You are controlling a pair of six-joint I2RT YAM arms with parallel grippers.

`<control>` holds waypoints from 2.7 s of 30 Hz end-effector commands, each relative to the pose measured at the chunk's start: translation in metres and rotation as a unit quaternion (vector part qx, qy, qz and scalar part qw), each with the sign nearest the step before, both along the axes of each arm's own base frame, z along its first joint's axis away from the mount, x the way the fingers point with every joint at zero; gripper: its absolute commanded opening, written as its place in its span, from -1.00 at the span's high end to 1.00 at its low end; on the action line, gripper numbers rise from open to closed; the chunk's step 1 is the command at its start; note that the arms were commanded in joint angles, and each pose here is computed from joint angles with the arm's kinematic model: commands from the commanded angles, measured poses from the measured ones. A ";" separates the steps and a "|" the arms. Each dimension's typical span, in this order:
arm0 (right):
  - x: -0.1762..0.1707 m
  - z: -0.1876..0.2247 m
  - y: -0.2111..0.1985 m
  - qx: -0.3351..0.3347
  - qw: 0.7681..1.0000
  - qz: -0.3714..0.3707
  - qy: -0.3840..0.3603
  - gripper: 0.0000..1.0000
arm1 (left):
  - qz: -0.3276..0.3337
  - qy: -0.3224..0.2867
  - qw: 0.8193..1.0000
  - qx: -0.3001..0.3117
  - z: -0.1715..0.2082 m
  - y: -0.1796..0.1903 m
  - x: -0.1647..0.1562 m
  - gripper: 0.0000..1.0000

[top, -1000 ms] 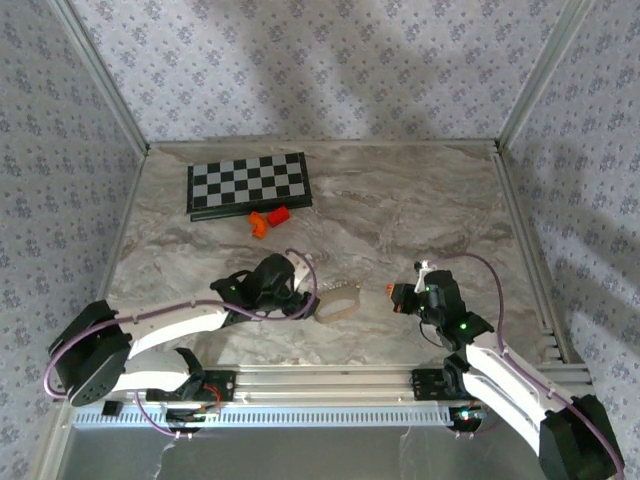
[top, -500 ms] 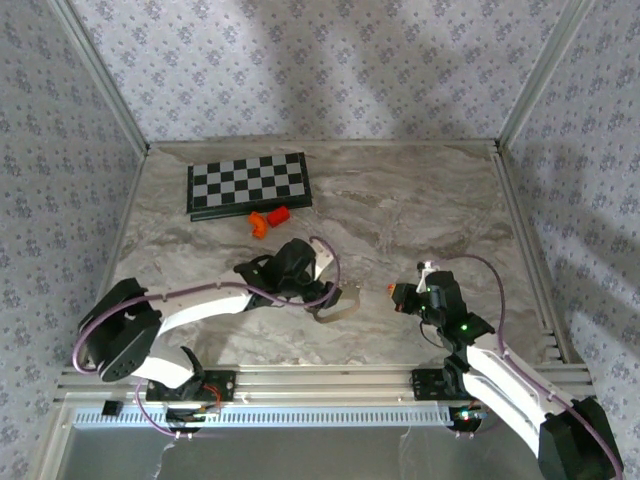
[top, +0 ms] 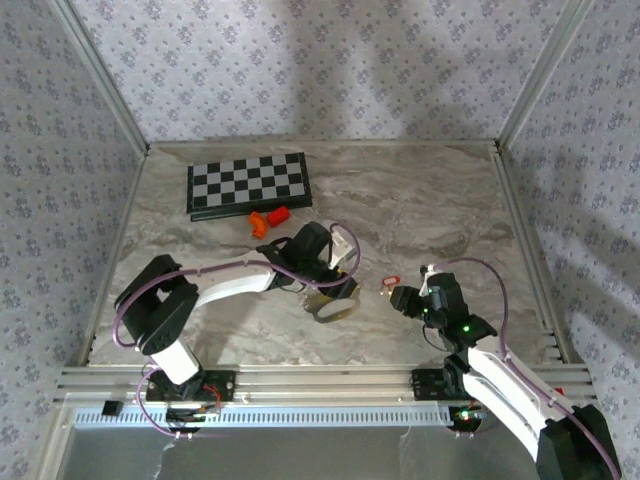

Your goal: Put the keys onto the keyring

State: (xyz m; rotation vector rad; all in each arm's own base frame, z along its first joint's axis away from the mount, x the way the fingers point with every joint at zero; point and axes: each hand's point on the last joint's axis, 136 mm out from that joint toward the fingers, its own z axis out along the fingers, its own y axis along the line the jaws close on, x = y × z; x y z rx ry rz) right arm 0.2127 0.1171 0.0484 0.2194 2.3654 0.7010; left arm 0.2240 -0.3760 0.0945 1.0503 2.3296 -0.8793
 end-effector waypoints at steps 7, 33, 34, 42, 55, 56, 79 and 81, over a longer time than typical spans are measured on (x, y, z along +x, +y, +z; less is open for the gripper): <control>0.003 0.005 -0.007 0.014 1.000 -0.023 -0.001 0.13 | -0.049 0.004 0.999 0.023 -0.016 -0.022 0.002 -0.10; 0.004 0.010 -0.018 0.034 0.998 -0.052 -0.012 0.10 | -0.080 -0.028 0.991 0.102 -0.052 -0.037 0.007 0.45; 0.003 0.009 -0.019 0.034 0.998 -0.052 -0.012 0.10 | -0.080 -0.029 0.991 0.102 -0.052 -0.037 0.008 0.46; 0.004 0.010 -0.020 0.036 0.998 -0.056 -0.013 0.11 | -0.078 -0.032 0.991 0.105 -0.055 -0.038 0.009 0.58; 0.005 0.012 -0.021 0.039 0.997 -0.059 -0.016 0.12 | -0.081 -0.042 0.990 0.112 -0.056 -0.035 0.011 0.77; 0.005 0.012 -0.022 0.039 0.997 -0.059 -0.016 0.13 | -0.081 -0.043 0.989 0.112 -0.057 -0.035 0.012 0.79; -0.008 0.141 0.037 0.123 0.950 0.128 -0.255 0.22 | -0.106 -0.165 0.981 -0.016 0.067 0.000 -0.020 1.00; -0.020 0.164 0.050 0.146 0.928 0.169 -0.299 0.24 | -0.105 -0.191 0.975 -0.049 0.089 0.006 -0.026 1.00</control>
